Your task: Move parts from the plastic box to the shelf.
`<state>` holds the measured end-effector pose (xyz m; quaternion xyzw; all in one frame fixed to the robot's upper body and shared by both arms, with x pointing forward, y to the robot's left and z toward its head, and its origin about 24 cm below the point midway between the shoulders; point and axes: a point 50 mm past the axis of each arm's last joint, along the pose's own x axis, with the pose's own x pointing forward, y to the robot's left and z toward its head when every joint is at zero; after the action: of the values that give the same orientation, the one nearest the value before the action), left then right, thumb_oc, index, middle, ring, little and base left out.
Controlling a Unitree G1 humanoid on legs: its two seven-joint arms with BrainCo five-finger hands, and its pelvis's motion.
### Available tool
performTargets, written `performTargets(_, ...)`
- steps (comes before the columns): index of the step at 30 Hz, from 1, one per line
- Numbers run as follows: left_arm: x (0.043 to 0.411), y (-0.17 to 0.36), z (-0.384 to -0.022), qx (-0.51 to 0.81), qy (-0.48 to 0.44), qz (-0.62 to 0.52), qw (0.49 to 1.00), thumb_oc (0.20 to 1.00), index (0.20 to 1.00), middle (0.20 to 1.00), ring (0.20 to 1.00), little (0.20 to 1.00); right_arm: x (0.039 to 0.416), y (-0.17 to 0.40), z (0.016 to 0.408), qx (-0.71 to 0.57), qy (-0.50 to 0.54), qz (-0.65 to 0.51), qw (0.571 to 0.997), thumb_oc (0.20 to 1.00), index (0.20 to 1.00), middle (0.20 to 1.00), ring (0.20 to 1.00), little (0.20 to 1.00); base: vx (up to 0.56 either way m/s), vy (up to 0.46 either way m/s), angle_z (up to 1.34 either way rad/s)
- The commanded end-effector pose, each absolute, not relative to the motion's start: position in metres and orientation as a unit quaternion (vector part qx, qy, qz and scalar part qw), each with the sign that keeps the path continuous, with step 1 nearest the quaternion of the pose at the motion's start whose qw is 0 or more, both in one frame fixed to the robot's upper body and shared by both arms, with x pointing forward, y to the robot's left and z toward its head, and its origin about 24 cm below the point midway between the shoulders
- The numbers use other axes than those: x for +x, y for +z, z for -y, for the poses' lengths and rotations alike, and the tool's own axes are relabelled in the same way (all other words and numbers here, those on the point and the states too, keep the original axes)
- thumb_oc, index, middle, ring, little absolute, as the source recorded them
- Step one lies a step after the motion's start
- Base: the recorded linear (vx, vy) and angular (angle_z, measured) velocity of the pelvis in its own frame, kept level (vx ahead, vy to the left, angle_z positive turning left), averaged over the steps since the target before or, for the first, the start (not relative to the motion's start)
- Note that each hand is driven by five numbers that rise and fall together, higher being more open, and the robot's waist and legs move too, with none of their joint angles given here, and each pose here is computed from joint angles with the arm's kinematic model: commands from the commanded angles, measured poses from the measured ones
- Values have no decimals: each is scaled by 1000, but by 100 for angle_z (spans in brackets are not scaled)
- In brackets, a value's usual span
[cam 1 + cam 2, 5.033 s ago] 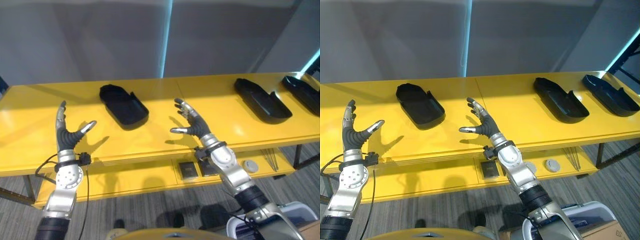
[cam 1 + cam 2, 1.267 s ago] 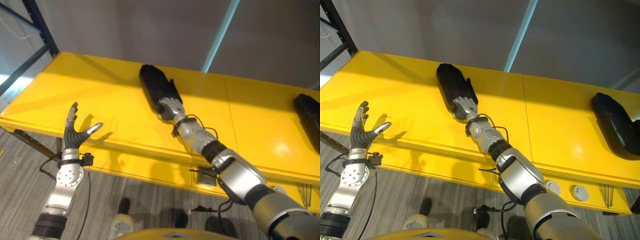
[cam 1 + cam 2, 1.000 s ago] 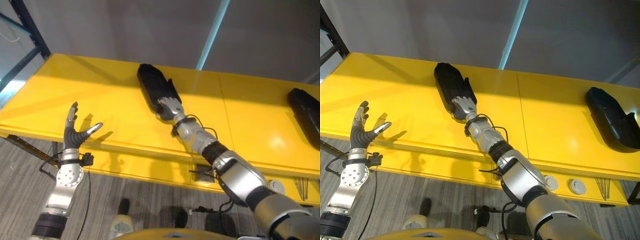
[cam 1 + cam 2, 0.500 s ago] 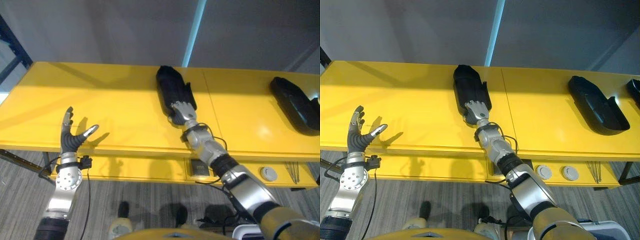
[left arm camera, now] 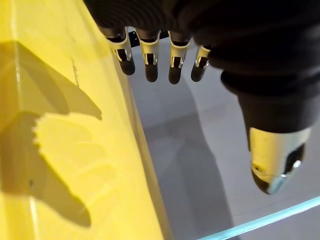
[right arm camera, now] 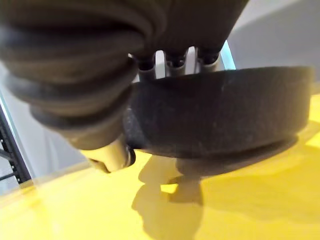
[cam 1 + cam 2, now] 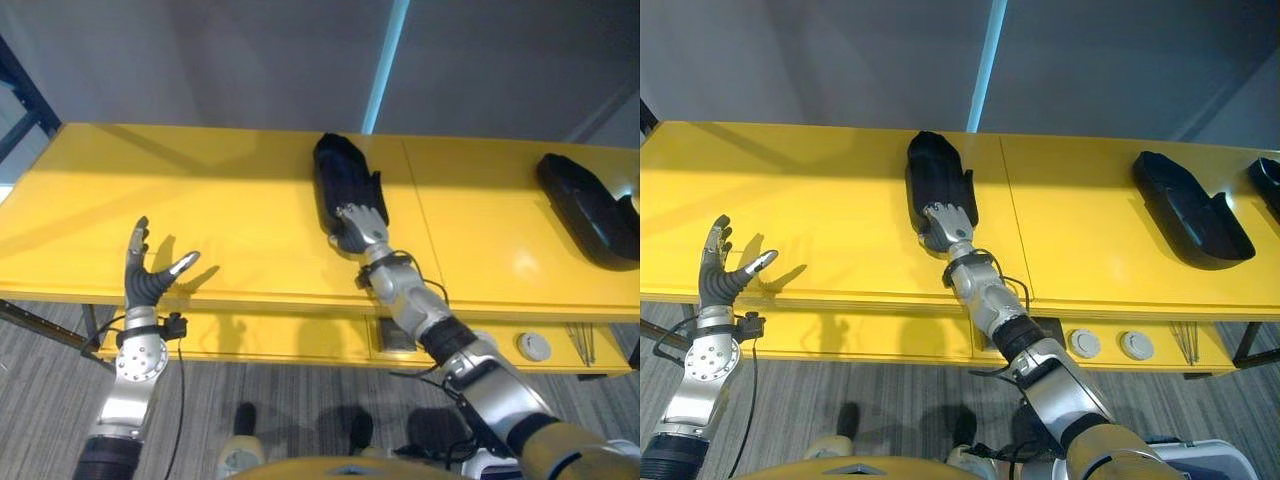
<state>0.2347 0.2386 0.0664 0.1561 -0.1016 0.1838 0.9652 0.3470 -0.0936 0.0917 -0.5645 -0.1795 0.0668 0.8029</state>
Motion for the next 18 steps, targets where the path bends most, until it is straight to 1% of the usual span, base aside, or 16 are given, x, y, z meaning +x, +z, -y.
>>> performTargets(1,240,95,-247,184,193,169,949,1000,1000,1000,1000,1000,351,126,62,-513,96,243,818,1000,1000,1000,1000,1000,0,0,0)
performTargets(4,240,94,-246,186,188,166,950,1000,1000,1000,1000,1000,351,127,55,-493,106,241,829,1000,1000,1000,1000,1000,0,0,0)
performTargets(10,240,94,-244,185,181,164,952,1000,1000,1000,1000,1000,352,128,51,-480,109,239,837,1000,1000,1000,1000,1000,0,0,0)
performTargets(14,241,95,-244,187,179,165,952,1000,1000,1000,1000,1000,353,127,54,-478,104,234,840,1000,1000,1000,1000,1000,0,0,0)
performTargets(18,241,95,-245,192,185,166,949,1000,1000,1000,1000,1000,347,138,59,-454,88,263,847,1000,1000,1000,1000,1000,0,0,0)
